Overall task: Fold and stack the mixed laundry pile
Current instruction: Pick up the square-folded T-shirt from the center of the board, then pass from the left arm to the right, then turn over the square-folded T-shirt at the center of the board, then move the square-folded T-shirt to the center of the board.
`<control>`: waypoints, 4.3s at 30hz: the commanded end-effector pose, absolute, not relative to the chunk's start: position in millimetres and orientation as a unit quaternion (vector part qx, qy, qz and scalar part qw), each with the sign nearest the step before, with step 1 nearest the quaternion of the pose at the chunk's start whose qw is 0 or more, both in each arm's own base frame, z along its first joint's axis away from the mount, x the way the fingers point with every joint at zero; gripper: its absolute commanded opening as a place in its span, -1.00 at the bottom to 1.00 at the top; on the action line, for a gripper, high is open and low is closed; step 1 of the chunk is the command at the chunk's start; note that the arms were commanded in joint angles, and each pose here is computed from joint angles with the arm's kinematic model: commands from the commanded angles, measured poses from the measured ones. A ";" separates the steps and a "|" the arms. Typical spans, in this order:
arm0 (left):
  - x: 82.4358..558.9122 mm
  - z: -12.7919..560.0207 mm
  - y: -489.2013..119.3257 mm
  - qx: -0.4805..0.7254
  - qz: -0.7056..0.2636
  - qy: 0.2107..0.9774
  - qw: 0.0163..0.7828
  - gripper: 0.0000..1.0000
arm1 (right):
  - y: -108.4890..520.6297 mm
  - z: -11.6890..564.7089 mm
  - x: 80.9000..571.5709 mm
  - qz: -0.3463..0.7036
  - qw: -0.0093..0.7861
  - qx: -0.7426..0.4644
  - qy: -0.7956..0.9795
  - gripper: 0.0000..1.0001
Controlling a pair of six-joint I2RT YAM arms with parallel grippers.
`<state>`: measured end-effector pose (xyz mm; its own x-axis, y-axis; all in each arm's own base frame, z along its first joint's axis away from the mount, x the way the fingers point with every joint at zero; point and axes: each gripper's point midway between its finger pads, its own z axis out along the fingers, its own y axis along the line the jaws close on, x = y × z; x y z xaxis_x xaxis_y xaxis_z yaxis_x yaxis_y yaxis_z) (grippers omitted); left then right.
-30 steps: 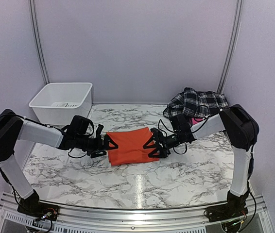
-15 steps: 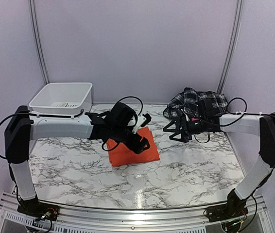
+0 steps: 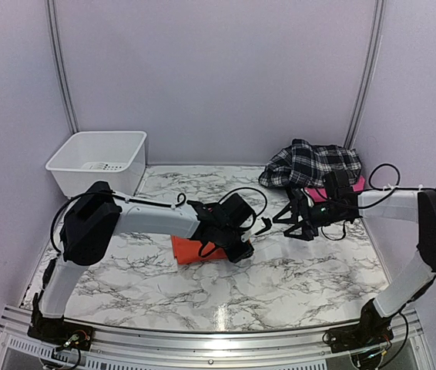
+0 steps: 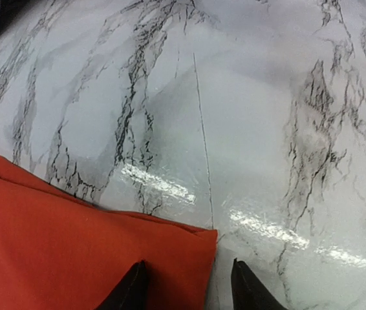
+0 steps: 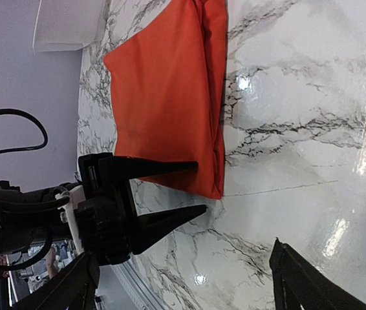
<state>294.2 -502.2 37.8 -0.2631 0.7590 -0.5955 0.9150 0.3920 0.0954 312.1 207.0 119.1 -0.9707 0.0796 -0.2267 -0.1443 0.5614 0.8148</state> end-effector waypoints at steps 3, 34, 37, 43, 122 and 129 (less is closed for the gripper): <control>276.2 3.9 -502.9 0.573 -0.128 0.771 0.247 -0.43 | 197.9 101.9 310.7 0.455 0.118 0.015 0.883 0.75; 222.6 127.0 -507.3 0.548 -0.311 0.714 0.305 -0.94 | 297.2 42.9 317.0 0.540 -0.006 0.126 0.832 0.52; 218.4 129.5 -506.4 0.552 -0.314 0.709 0.305 -0.93 | 298.2 35.1 317.3 0.545 -0.019 0.146 0.825 0.32; 201.5 131.2 -505.7 0.575 -0.319 0.691 0.301 -0.93 | 300.3 20.0 326.0 0.541 -0.024 0.167 0.824 0.11; 246.0 125.2 -438.3 0.286 -0.355 0.865 0.210 0.79 | 230.7 105.7 253.5 0.351 0.101 -0.143 0.920 0.12; 283.6 45.9 -416.7 0.195 -0.304 0.921 0.149 0.41 | 231.8 54.3 233.2 0.374 0.061 -0.108 0.919 0.04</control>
<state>263.9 -442.1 80.9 -0.8121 0.3219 -0.4867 0.5596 0.6660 -0.4933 216.7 214.9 49.8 -0.9760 -0.1804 -0.1219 -0.2169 0.7575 0.6158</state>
